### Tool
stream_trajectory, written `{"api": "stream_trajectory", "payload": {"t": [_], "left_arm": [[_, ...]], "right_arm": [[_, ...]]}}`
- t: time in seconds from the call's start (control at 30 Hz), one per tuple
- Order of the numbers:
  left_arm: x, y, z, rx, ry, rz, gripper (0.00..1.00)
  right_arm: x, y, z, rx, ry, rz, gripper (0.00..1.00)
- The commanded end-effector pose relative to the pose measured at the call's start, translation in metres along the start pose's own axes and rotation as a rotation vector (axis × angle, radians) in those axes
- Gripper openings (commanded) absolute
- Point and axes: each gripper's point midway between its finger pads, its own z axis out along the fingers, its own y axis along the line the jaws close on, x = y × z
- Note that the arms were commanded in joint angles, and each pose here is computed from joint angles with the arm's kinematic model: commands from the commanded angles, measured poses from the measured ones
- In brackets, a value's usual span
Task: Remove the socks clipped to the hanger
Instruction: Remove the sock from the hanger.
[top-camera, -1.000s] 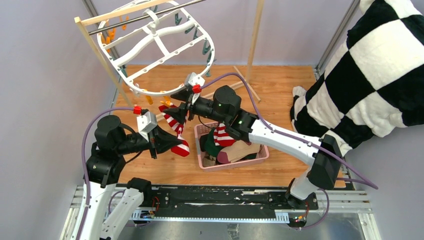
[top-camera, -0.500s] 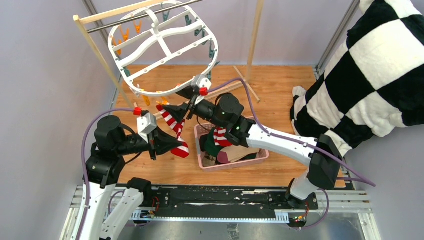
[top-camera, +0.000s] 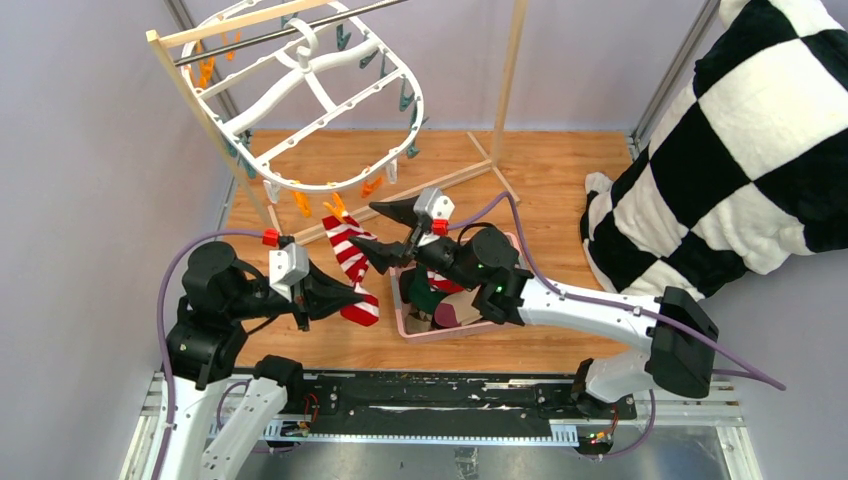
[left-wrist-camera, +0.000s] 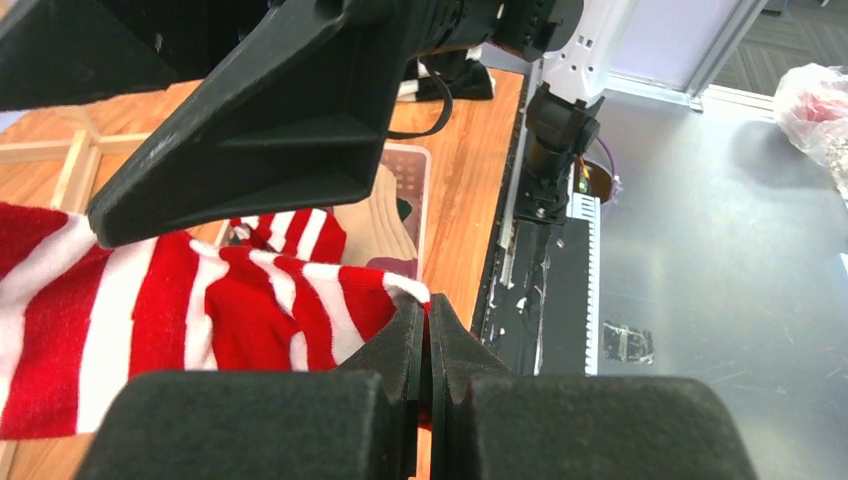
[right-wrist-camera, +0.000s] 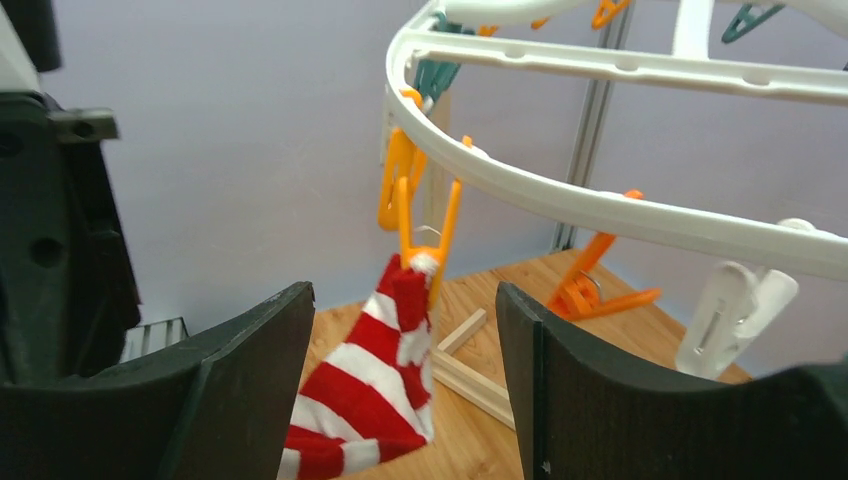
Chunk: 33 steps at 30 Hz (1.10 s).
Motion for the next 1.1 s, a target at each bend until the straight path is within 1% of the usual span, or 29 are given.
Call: {"api": "stream_trajectory", "payload": {"t": [0.0,0.17,0.5,0.7,0.87,1.07], "left_arm": [[0.007,-0.004,0.003,0.037,0.012,0.007,0.0],[0.01,-0.006,0.007,0.05,0.026,0.016,0.0],[0.009,-0.009,0.008,0.059,0.03,0.021,0.0],[0.008,-0.01,0.008,0.064,0.031,0.022,0.0],[0.006,-0.011,0.008,0.065,0.027,0.029,0.0],[0.005,-0.011,0.007,0.06,0.022,0.04,0.0]], "right_arm": [[-0.03,0.014,-0.004,-0.022,-0.098,-0.013,0.72],[-0.034,0.017,0.009,-0.038,-0.096,-0.025,0.73],[-0.036,0.008,0.035,-0.005,-0.088,-0.059,0.73],[-0.031,0.004,0.046,-0.002,-0.08,-0.043,0.71],[-0.03,0.004,0.052,-0.004,-0.08,-0.027,0.65],[-0.022,0.002,0.046,0.009,-0.05,-0.008,0.65]]}}
